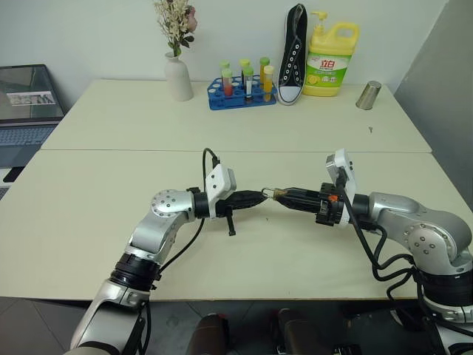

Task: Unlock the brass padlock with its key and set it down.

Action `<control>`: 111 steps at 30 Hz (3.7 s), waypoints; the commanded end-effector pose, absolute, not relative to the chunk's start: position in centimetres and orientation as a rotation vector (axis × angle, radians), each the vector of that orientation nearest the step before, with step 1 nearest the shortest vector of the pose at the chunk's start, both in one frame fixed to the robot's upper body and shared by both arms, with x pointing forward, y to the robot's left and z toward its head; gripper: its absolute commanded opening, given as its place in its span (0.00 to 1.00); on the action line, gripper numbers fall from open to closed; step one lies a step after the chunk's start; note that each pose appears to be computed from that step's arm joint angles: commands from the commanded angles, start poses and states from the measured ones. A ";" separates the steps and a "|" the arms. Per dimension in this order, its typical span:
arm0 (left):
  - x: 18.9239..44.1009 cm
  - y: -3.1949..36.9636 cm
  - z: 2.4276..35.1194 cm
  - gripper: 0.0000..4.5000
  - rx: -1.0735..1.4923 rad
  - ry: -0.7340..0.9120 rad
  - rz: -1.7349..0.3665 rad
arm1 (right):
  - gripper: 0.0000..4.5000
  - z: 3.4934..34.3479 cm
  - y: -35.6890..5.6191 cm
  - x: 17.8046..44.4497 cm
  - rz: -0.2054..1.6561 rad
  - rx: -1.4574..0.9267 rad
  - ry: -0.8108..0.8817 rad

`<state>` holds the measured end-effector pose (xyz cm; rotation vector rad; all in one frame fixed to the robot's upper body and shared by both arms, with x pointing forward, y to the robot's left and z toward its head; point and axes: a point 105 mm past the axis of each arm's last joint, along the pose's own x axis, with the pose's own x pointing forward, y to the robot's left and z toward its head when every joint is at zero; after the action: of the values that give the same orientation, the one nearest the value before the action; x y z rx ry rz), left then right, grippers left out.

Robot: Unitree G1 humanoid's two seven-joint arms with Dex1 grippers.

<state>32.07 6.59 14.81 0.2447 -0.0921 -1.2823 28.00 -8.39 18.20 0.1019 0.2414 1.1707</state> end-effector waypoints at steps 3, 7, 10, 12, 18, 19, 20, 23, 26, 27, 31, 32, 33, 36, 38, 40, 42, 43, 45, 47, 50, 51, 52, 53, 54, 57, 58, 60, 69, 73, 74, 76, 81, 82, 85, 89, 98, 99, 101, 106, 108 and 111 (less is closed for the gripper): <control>30.7 5.8 17.3 0.00 0.153 -0.155 -1.332 | 0.04 18.9 -8.3 27.4 1.200 0.087 0.215; 29.4 5.4 17.3 0.00 0.120 -0.129 -1.391 | 0.04 18.7 -8.4 27.5 1.194 0.085 0.219; 28.9 5.5 17.0 0.00 0.124 -0.107 -1.409 | 0.04 18.7 -8.5 27.6 1.189 0.082 0.220; 28.9 5.6 17.2 0.00 0.115 -0.102 -1.407 | 0.04 18.6 -8.5 27.6 1.188 0.082 0.221; 28.5 5.8 18.0 0.00 0.078 -0.080 -1.429 | 0.04 18.5 -8.6 27.6 1.182 0.081 0.227; 28.3 5.9 18.2 0.00 0.065 -0.073 -1.437 | 0.04 18.5 -8.6 27.6 1.181 0.081 0.228; 28.2 5.9 18.3 0.00 0.056 -0.067 -1.442 | 0.04 18.4 -8.6 27.6 1.181 0.081 0.229; 28.0 6.1 18.6 0.00 0.024 -0.052 -1.447 | 0.04 18.4 -8.7 27.6 1.180 0.079 0.230; 28.3 6.3 19.3 0.00 0.006 -0.058 -1.426 | 0.04 18.3 -8.6 27.6 1.181 0.082 0.232; 28.3 6.4 19.4 0.00 0.003 -0.059 -1.421 | 0.04 18.3 -8.6 27.6 1.181 0.082 0.233; 28.2 6.0 19.8 0.00 -0.007 -0.071 -1.415 | 0.04 18.2 -8.5 27.5 1.189 0.078 0.236; 28.2 5.8 19.7 0.00 -0.005 -0.071 -1.417 | 0.04 18.2 -8.5 27.5 1.192 0.077 0.237; 28.2 5.8 19.8 0.00 -0.003 -0.075 -1.411 | 0.04 18.2 -8.4 27.4 1.194 0.077 0.239; 28.3 5.8 19.9 0.00 0.001 -0.080 -1.401 | 0.04 18.2 -8.4 27.3 1.198 0.079 0.239; 28.7 5.7 19.8 0.00 0.006 -0.079 -1.396 | 0.04 18.1 -8.3 27.3 1.200 0.080 0.240; 29.0 5.6 19.7 0.00 0.007 -0.079 -1.389 | 0.04 18.1 -8.3 27.3 1.202 0.080 0.240; 29.2 5.6 19.5 0.00 0.010 -0.080 -1.385 | 0.04 18.2 -8.3 27.3 1.201 0.079 0.239; 29.3 5.6 19.4 0.00 0.015 -0.081 -1.385 | 0.04 18.2 -8.3 27.3 1.201 0.079 0.239; 29.3 5.7 19.2 0.00 0.018 -0.081 -1.384 | 0.04 18.2 -8.3 27.3 1.200 0.080 0.239; 29.3 5.7 19.1 0.00 0.019 -0.082 -1.384 | 0.04 18.1 -8.3 27.3 1.199 0.079 0.238; 29.6 6.0 18.7 0.00 0.100 -0.103 -1.350 | 0.04 18.2 -8.4 27.4 1.194 0.084 0.237; 29.7 6.0 18.6 0.00 0.119 -0.110 -1.342 | 0.04 18.2 -8.4 27.4 1.193 0.085 0.237; 29.8 6.3 18.5 0.00 0.172 -0.128 -1.330 | 0.04 18.2 -8.4 27.4 1.189 0.083 0.238; 29.9 6.4 18.4 0.00 0.207 -0.140 -1.324 | 0.04 18.1 -8.5 27.5 1.186 0.081 0.238; 30.0 6.9 18.4 0.00 0.270 -0.166 -1.317 | 0.04 18.1 -8.5 27.5 1.180 0.084 0.238; 29.5 9.2 17.1 0.04 0.644 -0.245 -1.337 | 0.04 18.0 -8.8 27.8 1.157 0.107 0.252; 29.2 10.1 16.3 0.08 0.744 -0.244 -1.361 | 0.04 17.7 -8.9 27.7 1.158 0.113 0.266; 28.6 10.9 15.5 0.20 0.822 -0.258 -1.396 | 0.04 17.3 -8.9 27.7 1.153 0.135 0.287; 27.3 11.7 14.7 0.87 0.792 -0.220 -1.439 | 0.04 15.0 -8.4 27.9 1.130 0.245 0.416; 27.3 11.9 15.3 1.00 0.799 -0.232 -1.424 | 0.04 13.3 -7.8 27.9 1.125 0.260 0.485; 27.3 12.0 15.3 1.00 0.809 -0.230 -1.420 | 0.04 12.9 -7.5 27.9 1.124 0.264 0.498; 27.3 12.1 15.5 1.00 0.820 -0.226 -1.415 | 0.04 12.2 -7.2 28.1 1.120 0.266 0.522; 27.3 12.1 15.5 1.00 0.804 -0.201 -1.408 | 0.04 10.8 -6.6 28.6 1.114 0.189 0.553; 27.3 12.1 15.5 1.00 0.803 -0.197 -1.407 | 0.04 10.5 -6.5 28.7 1.117 0.171 0.557; 27.1 11.8 15.2 1.00 0.802 -0.187 -1.416 | 0.04 9.9 -6.4 29.2 1.099 0.207 0.586; 26.7 11.5 15.0 1.00 0.797 -0.177 -1.429 | 0.04 9.0 -6.8 29.0 1.108 0.206 0.637; 25.8 10.9 14.5 1.00 0.792 -0.157 -1.473 | 0.04 7.7 -7.6 28.6 1.078 0.251 0.765; 25.8 10.8 14.4 1.00 0.792 -0.157 -1.474 | 0.04 7.7 -7.7 28.7 1.074 0.252 0.766; 25.7 10.7 14.3 1.00 0.793 -0.157 -1.479 | 0.21 7.4 -8.0 29.0 1.042 0.244 0.774; 25.6 10.5 14.0 1.00 0.790 -0.156 -1.489 | 0.56 7.3 -9.2 28.9 1.007 0.208 0.795; 25.6 10.5 13.9 1.00 0.787 -0.152 -1.492 | 0.70 7.5 -10.3 28.5 0.984 0.186 0.802; 25.7 10.6 13.8 1.00 0.757 -0.133 -1.485 | 0.90 8.2 -11.8 27.7 0.969 0.142 0.790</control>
<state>25.85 10.75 13.31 0.7620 -0.1154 -1.4875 27.78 -9.69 8.68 0.1678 0.7555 1.0514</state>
